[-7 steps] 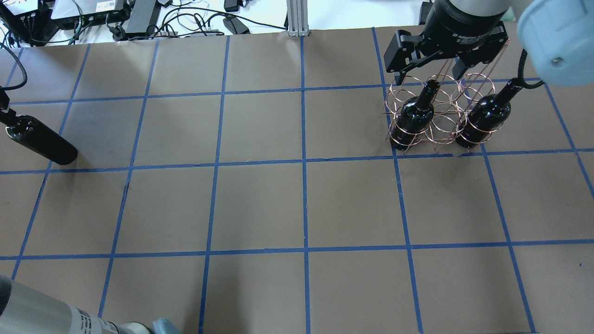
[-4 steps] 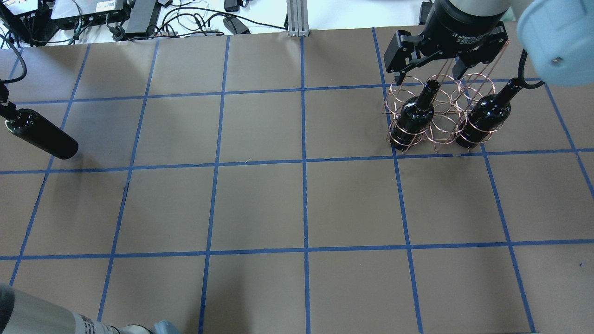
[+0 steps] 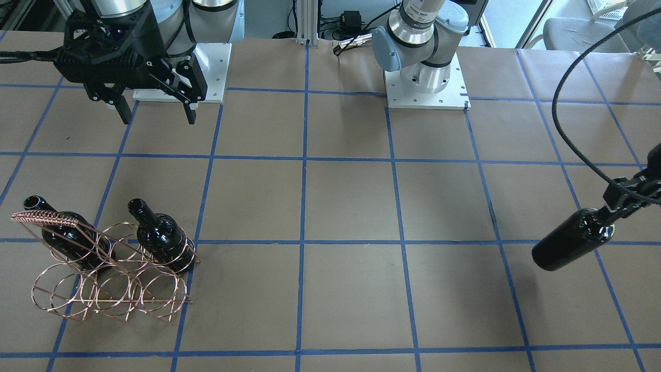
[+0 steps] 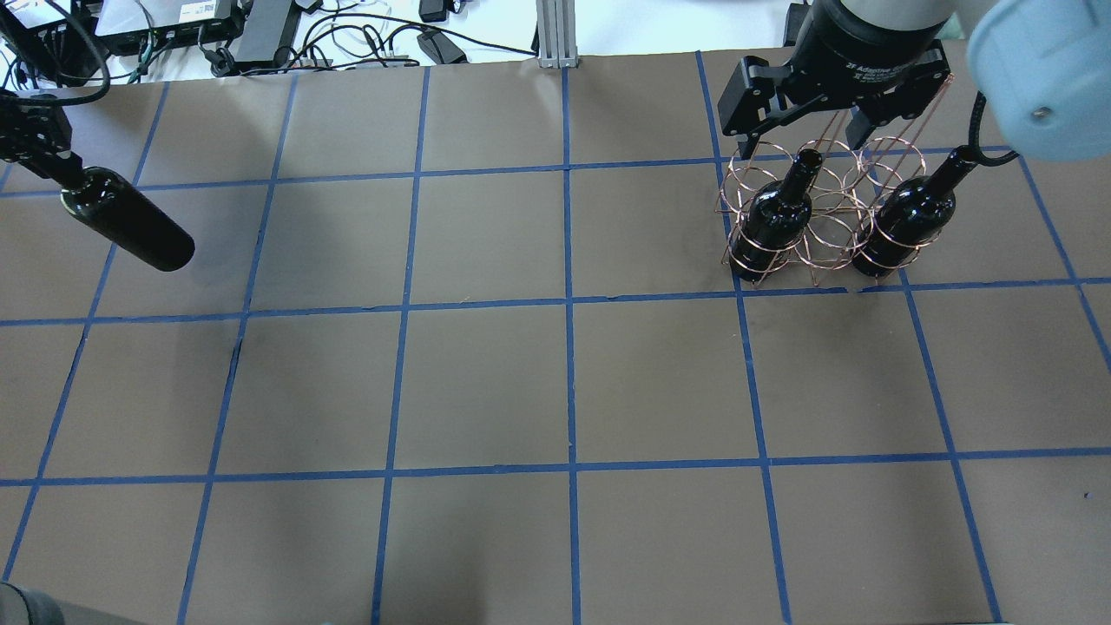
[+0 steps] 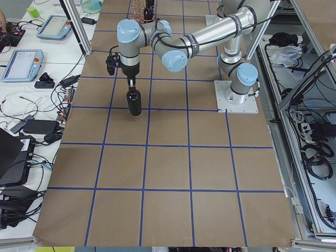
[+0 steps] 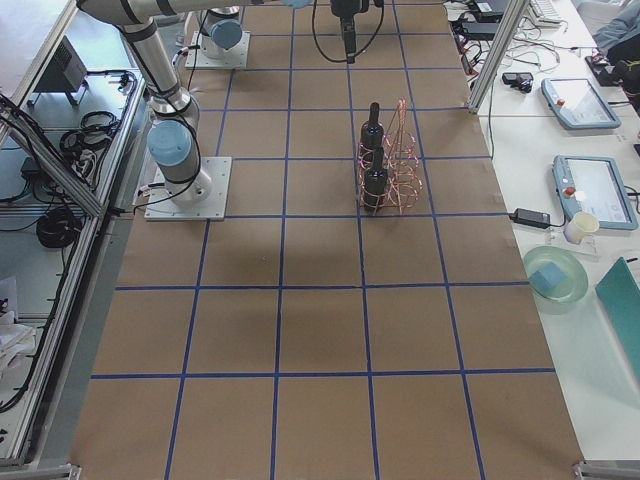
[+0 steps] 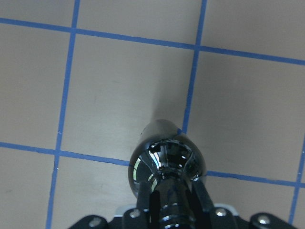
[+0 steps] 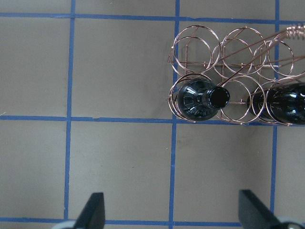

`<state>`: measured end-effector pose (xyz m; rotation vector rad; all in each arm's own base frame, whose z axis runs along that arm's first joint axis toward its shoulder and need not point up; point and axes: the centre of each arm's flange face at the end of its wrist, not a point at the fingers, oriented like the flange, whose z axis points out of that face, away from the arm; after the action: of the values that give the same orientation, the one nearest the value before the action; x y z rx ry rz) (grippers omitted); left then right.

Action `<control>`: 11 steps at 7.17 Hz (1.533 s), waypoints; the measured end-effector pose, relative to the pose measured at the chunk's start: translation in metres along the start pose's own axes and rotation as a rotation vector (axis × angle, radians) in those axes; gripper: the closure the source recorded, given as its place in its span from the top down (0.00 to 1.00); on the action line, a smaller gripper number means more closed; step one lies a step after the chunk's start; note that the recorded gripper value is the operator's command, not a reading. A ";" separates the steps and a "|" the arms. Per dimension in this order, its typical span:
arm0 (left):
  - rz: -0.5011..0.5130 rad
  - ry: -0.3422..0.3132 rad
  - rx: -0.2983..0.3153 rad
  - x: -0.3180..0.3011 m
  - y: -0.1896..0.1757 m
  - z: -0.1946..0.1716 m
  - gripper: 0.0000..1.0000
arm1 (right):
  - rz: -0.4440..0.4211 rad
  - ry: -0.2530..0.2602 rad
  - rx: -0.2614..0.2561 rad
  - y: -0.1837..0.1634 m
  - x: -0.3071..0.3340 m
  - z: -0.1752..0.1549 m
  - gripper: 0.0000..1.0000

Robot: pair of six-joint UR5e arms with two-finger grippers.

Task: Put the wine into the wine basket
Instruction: 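Lift the bottle by its neck and stand it upright mid-table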

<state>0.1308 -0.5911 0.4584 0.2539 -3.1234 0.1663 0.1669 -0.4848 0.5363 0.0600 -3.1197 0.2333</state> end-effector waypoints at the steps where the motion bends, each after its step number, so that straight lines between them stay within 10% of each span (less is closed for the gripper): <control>1: -0.020 0.008 -0.002 0.034 0.009 -0.005 0.00 | 0.000 0.000 0.000 0.000 0.000 0.000 1.00; 6: -0.054 0.032 -0.038 0.226 0.104 -0.008 0.00 | 0.008 0.003 -0.005 -0.002 0.000 0.004 1.00; 11: -0.006 0.020 -0.132 0.269 0.192 0.025 0.00 | 0.014 0.015 -0.003 -0.002 0.003 0.004 1.00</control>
<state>-0.1656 -0.4481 0.4169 0.2574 -3.0965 -0.0368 0.1637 -0.4878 0.5332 0.0368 -3.1063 0.2276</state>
